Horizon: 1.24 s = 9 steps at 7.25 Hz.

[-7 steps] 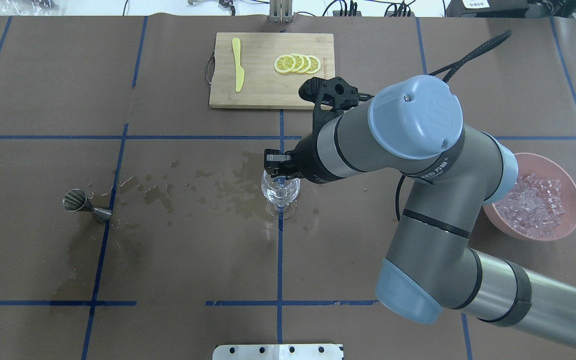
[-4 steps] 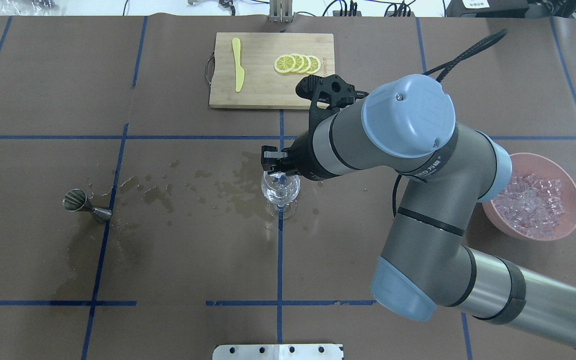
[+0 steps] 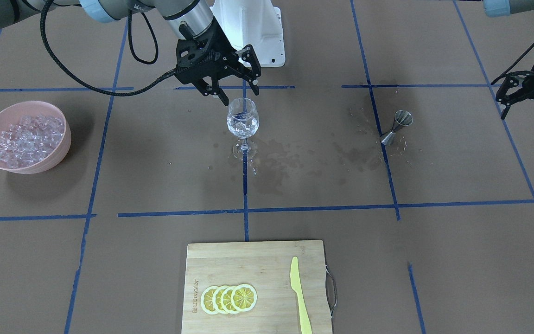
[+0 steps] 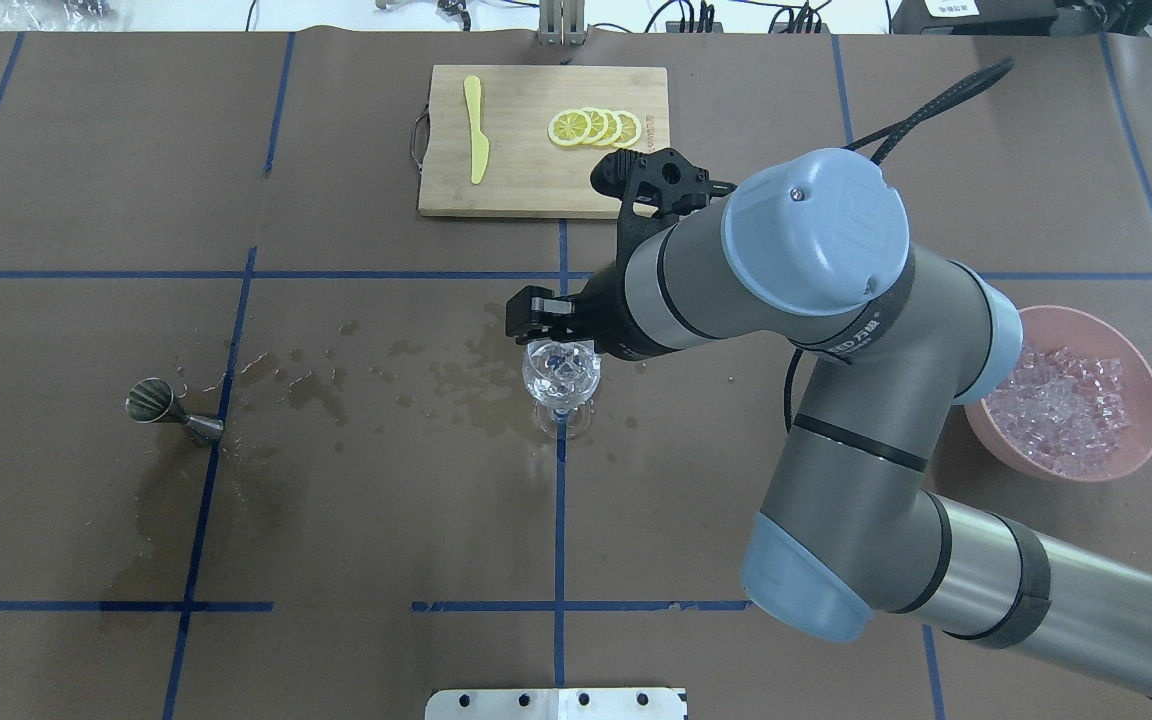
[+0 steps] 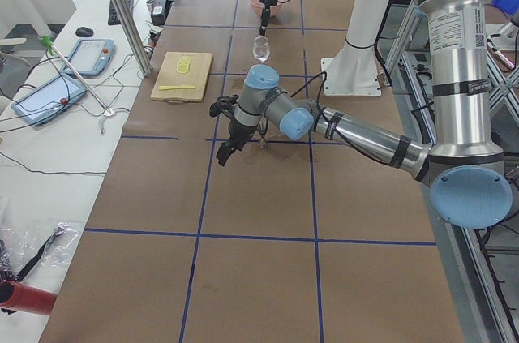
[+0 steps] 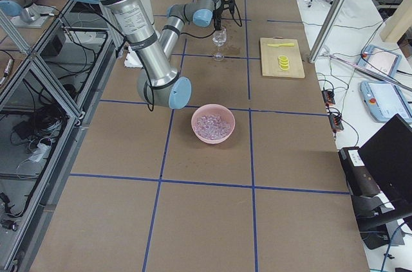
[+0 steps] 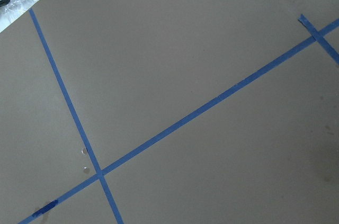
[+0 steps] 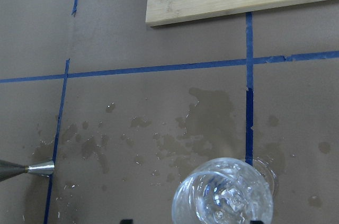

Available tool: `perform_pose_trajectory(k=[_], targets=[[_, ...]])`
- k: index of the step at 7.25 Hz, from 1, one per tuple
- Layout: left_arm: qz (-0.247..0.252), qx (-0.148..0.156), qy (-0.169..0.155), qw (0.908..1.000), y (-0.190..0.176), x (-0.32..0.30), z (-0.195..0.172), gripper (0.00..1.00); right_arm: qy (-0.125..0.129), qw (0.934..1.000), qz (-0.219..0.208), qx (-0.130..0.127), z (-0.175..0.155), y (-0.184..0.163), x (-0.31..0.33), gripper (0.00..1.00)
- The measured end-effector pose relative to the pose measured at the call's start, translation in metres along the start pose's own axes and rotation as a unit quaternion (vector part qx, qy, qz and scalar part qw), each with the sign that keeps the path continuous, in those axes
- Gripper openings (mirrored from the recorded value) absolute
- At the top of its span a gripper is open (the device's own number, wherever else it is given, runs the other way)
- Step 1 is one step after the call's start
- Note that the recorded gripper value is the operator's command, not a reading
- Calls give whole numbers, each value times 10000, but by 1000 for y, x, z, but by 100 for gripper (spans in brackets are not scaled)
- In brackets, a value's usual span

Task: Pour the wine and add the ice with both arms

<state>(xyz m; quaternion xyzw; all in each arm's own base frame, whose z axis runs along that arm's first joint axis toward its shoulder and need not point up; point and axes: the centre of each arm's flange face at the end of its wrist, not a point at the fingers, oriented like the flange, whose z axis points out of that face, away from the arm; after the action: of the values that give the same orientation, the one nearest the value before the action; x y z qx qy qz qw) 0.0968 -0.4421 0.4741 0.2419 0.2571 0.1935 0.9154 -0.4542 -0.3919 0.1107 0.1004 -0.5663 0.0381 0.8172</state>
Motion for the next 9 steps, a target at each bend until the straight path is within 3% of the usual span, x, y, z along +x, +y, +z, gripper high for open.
perform_pose_trajectory(k=[4, 7, 9], targets=[[83, -32, -116, 9999, 4, -35, 2, 100, 175, 9997, 151, 42, -36, -18, 4, 100], [-634, -111, 541, 9965, 16, -100, 10, 100, 540, 9974, 470, 98, -80, -74, 52, 100], [-1043, -140, 799, 9912, 31, -128, 10, 100, 989, 9950, 150, 39, -99, -109, 130, 100]])
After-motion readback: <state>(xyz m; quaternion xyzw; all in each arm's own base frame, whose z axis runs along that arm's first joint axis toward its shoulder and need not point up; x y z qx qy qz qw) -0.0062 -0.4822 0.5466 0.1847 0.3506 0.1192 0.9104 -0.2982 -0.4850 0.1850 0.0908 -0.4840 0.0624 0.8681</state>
